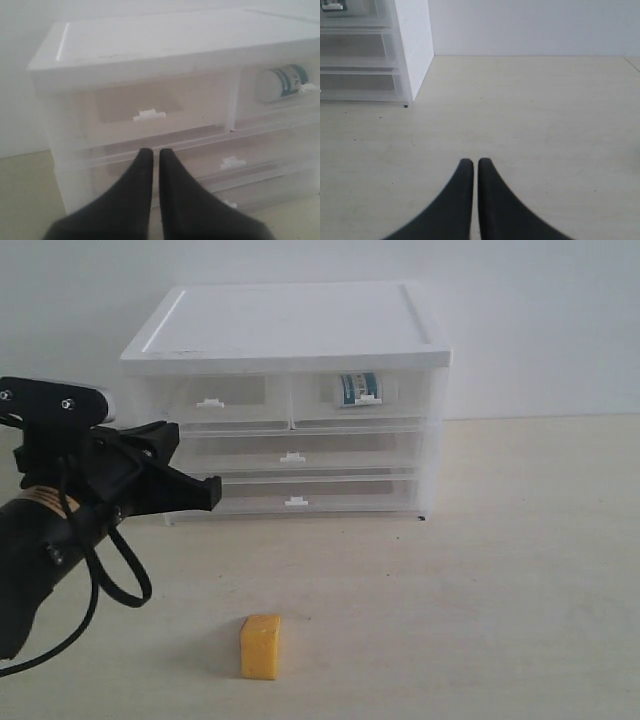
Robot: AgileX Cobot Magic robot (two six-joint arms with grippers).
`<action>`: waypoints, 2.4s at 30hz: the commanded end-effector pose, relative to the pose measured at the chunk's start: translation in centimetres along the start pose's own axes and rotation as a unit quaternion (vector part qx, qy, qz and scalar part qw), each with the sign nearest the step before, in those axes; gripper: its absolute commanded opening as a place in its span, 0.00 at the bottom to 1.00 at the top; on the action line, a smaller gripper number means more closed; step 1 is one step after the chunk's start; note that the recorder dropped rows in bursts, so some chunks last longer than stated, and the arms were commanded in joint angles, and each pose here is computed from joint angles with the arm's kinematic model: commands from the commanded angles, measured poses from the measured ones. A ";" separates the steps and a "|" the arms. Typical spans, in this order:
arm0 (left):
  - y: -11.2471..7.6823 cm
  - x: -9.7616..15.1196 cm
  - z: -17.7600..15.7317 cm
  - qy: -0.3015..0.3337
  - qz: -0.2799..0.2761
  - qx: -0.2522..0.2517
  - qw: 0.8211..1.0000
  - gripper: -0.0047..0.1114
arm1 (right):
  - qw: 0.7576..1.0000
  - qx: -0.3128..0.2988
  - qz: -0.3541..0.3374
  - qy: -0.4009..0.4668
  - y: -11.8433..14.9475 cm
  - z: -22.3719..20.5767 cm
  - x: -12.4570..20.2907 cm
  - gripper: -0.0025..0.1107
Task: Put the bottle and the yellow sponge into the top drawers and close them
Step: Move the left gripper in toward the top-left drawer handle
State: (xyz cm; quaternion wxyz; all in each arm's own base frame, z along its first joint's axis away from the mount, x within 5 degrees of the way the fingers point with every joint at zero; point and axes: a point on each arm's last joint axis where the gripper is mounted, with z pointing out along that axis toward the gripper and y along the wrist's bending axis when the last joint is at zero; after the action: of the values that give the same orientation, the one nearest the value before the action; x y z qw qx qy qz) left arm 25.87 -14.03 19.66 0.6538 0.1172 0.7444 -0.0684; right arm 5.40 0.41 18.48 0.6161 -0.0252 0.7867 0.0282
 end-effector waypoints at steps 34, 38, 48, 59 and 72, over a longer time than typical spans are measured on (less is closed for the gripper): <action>-1.0 1.8 4.4 -0.097 -0.051 -0.033 0.993 0.71 | 1.000 0.002 0.000 -0.004 0.0 0.0 0.1 0.03; -1.2 2.3 4.9 -0.097 -0.049 -0.036 0.993 0.70 | 1.000 0.002 0.000 -0.004 0.0 0.0 0.1 0.03; -1.4 2.6 6.7 -0.100 -0.059 -0.058 0.992 0.69 | 1.000 0.002 0.000 -0.004 0.0 0.0 0.1 0.03; -1.4 3.0 7.4 -0.096 -0.041 -0.069 0.992 0.69 | 1.000 0.002 0.000 -0.004 0.0 0.0 0.1 0.03; -1.3 1.6 8.5 -0.117 -0.051 -0.097 0.987 0.69 | 1.000 0.002 0.000 -0.004 0.0 0.0 0.1 0.03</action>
State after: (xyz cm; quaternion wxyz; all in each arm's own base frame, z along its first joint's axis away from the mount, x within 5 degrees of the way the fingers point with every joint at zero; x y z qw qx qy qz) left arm 33.00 -17.44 16.48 0.7341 0.0249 0.6759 -0.0594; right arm 5.40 0.41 18.48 0.6161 -0.0252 0.7867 0.0282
